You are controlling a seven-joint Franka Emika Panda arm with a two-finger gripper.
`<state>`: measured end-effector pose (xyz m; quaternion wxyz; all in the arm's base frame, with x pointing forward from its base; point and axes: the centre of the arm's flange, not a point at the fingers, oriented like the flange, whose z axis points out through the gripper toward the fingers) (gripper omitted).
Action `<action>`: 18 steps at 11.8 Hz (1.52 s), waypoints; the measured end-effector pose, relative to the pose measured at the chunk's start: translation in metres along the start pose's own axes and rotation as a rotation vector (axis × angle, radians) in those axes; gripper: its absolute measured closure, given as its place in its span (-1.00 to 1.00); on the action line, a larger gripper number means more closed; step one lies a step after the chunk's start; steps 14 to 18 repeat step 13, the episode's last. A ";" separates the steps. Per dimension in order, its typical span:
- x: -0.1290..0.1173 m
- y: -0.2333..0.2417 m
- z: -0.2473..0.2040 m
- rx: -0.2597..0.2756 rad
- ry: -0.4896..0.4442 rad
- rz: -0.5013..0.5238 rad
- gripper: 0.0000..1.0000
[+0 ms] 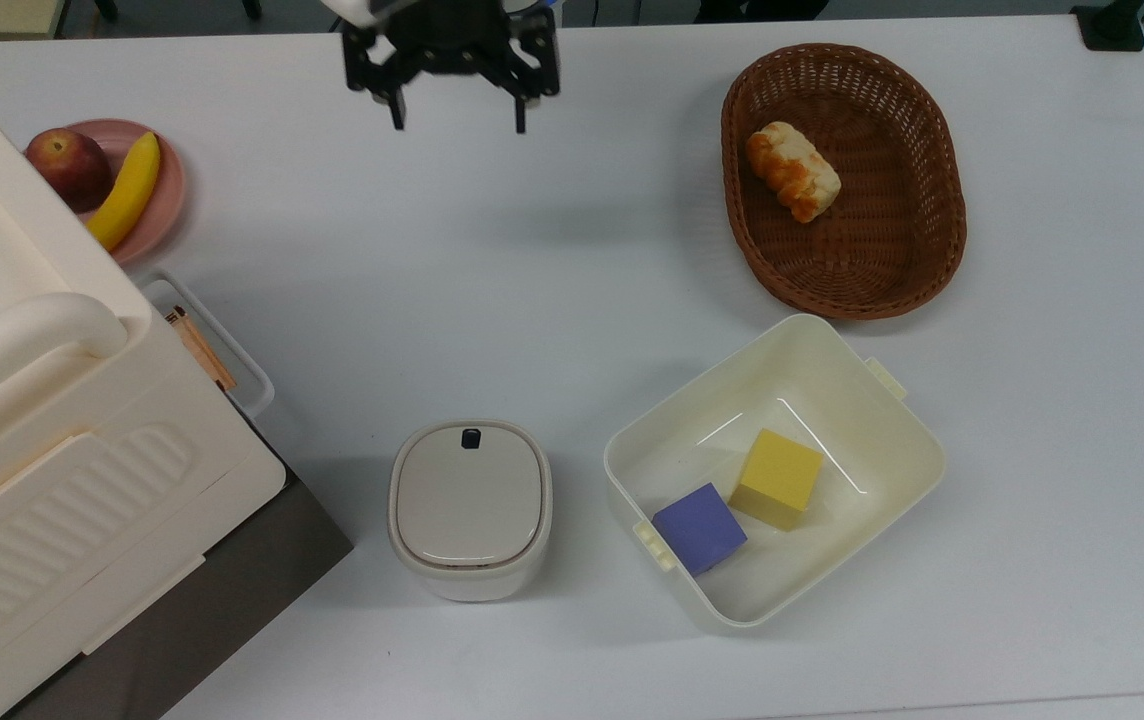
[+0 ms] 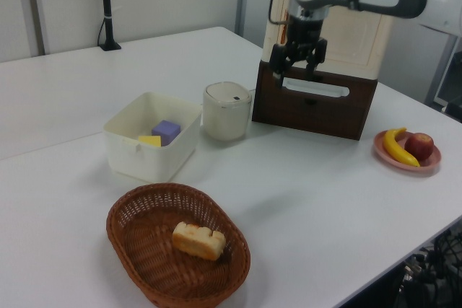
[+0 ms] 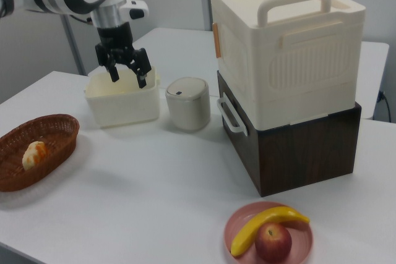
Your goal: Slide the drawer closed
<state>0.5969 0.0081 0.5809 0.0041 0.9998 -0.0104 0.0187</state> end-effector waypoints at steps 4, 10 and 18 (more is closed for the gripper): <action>-0.012 0.011 -0.023 0.010 0.048 0.092 -1.00; -0.019 0.007 -0.010 0.009 0.032 0.092 -1.00; -0.019 0.007 -0.010 0.009 0.031 0.092 -1.00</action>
